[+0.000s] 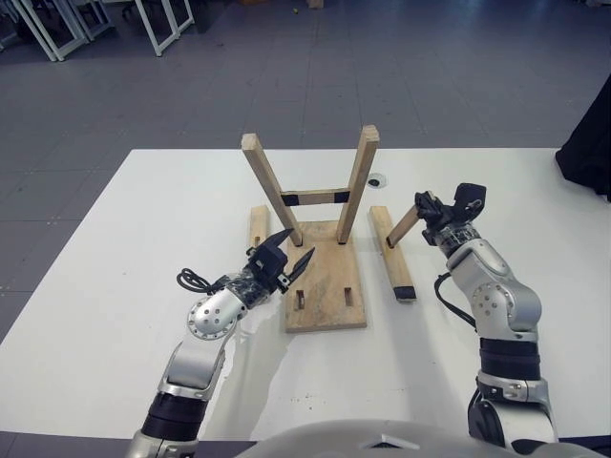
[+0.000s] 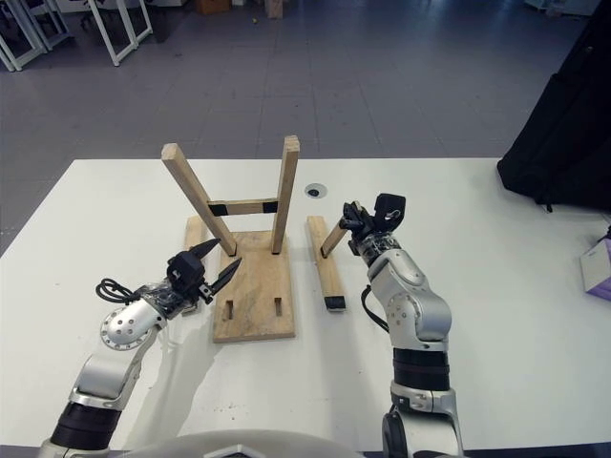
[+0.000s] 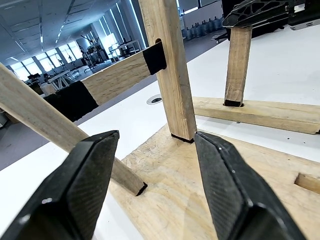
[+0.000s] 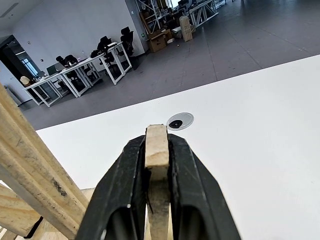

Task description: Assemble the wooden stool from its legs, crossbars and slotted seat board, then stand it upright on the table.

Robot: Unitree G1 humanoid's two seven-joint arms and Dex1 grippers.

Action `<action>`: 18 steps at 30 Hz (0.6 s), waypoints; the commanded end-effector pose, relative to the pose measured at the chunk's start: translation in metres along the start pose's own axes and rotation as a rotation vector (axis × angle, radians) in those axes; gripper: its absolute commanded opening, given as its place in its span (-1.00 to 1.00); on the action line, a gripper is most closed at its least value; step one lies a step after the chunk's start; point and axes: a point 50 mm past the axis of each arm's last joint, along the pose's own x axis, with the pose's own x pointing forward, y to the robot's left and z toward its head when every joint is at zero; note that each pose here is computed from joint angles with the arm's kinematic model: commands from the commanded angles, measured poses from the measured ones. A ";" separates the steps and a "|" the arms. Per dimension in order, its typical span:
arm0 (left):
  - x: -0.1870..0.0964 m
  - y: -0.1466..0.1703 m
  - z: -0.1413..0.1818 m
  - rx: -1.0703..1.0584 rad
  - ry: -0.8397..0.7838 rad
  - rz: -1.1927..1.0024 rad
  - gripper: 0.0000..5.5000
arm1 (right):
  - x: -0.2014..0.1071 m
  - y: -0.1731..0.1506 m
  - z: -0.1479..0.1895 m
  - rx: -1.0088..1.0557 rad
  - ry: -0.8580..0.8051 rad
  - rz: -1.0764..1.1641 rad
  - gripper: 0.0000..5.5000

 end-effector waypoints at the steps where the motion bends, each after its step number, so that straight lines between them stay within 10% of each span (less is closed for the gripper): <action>1: 0.001 0.001 0.001 0.018 -0.001 0.007 0.00 | 0.000 -0.004 -0.007 -0.030 0.046 -0.043 -0.85; 18: -0.001 -0.001 -0.001 0.022 0.010 0.009 0.00 | -0.004 -0.010 -0.033 -0.345 0.228 -0.039 -0.85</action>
